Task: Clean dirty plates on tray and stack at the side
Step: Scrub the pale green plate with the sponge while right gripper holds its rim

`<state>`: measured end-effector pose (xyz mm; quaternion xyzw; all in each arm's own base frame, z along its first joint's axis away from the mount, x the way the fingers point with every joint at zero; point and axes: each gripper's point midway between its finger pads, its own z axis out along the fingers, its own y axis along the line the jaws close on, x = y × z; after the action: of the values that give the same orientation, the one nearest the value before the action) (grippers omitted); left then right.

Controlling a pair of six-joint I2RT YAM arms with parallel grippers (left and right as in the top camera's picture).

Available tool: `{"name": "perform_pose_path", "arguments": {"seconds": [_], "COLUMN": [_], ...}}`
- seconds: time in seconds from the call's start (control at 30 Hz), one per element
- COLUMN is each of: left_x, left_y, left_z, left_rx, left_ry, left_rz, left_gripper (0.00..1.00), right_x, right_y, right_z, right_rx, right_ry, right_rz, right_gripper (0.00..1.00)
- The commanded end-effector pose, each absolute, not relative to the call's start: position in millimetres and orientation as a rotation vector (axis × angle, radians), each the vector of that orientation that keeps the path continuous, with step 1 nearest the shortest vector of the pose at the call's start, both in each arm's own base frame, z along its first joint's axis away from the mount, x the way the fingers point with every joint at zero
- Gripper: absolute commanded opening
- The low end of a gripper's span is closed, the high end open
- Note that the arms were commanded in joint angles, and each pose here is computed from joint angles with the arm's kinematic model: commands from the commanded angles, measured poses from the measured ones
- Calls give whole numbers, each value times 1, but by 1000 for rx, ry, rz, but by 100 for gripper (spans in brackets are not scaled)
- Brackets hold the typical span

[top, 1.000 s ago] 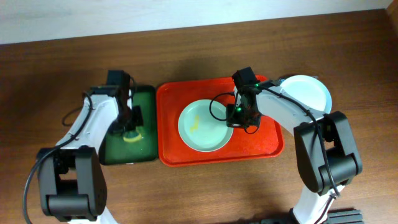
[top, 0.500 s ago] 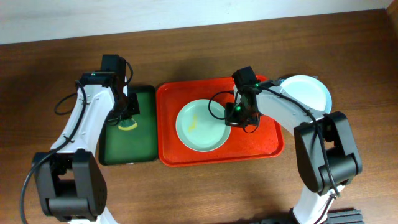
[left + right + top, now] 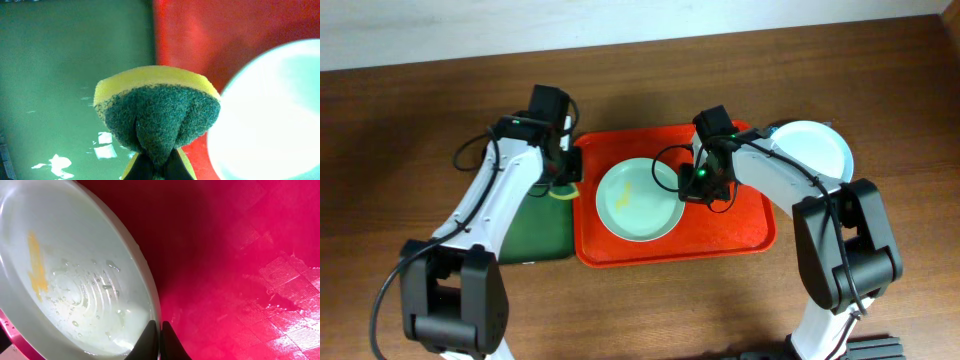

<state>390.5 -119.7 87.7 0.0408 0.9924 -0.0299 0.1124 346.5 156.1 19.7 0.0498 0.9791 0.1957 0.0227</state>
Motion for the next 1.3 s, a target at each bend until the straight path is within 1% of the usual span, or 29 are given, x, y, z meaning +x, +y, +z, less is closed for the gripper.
{"name": "perform_pose_path", "arguments": {"seconds": [0.0, 0.17, 0.23, 0.37, 0.43, 0.53, 0.6, 0.67, 0.73, 0.77, 0.83, 0.9, 0.97, 1.1, 1.23, 1.27], "left_x": [388, 386, 387, 387, 385, 367, 354, 349, 356, 360, 378, 387, 397, 397, 388, 386], "left_y": [-156, -197, -212, -206, -206, -226, -243, -257, -265, -266, -262, -257, -242, -218, -224, -219], "left_z": [95, 79, 63, 28, 16, -12, -20, -12, 2, 8, 44, 65, 84, 68, 44, 36], "left_rx": [140, 244, 286, 298, 297, 327, 362, 408, 423, 419, 388, 365, 333, 306, 338, 283], "left_ry": [2893, 2873, 2872, 2915, 2944, 3042, 3088, 3079, 3047, 3033, 2964, 2920, 2876, 2906, 2911, 2917], "left_rz": [-215, -238, -241, -94, -91, -242, -389, -532, -619, -633, -657, -666, -592, -362, -317, -259], "left_gripper": [0, 0, 0, 0, 0, 0, 0, 0, 0, 0, 0, 0, 0, 0, 0, 0], "right_x": [350, 349, 349, 349, 349, 349, 349, 349, 349, 349, 349, 349, 349, 349, 349, 349], "right_y": [162, 161, 161, 161, 161, 161, 161, 161, 161, 161, 161, 161, 161, 161, 161, 161], "right_z": [21, 21, 21, 21, 21, 21, 21, 21, 21, 21, 21, 21, 21, 21, 21, 21], "right_rx": [147, 147, 147, 142, 142, 142, 142, 142, 142, 142, 142, 142, 142, 142, 142, 142], "right_ry": [3024, 3025, 3026, 3025, 3025, 3025, 3025, 3025, 3025, 3025, 3025, 3025, 3025, 3025, 3025, 3025], "right_rz": [633, 632, 632, 631, 631, 631, 631, 631, 631, 631, 631, 630, 627, 627, 627, 627], "right_gripper": [4, 4, 4, 4, 4, 4, 4, 4, 4, 4, 4, 4, 4, 4, 4, 4]}}
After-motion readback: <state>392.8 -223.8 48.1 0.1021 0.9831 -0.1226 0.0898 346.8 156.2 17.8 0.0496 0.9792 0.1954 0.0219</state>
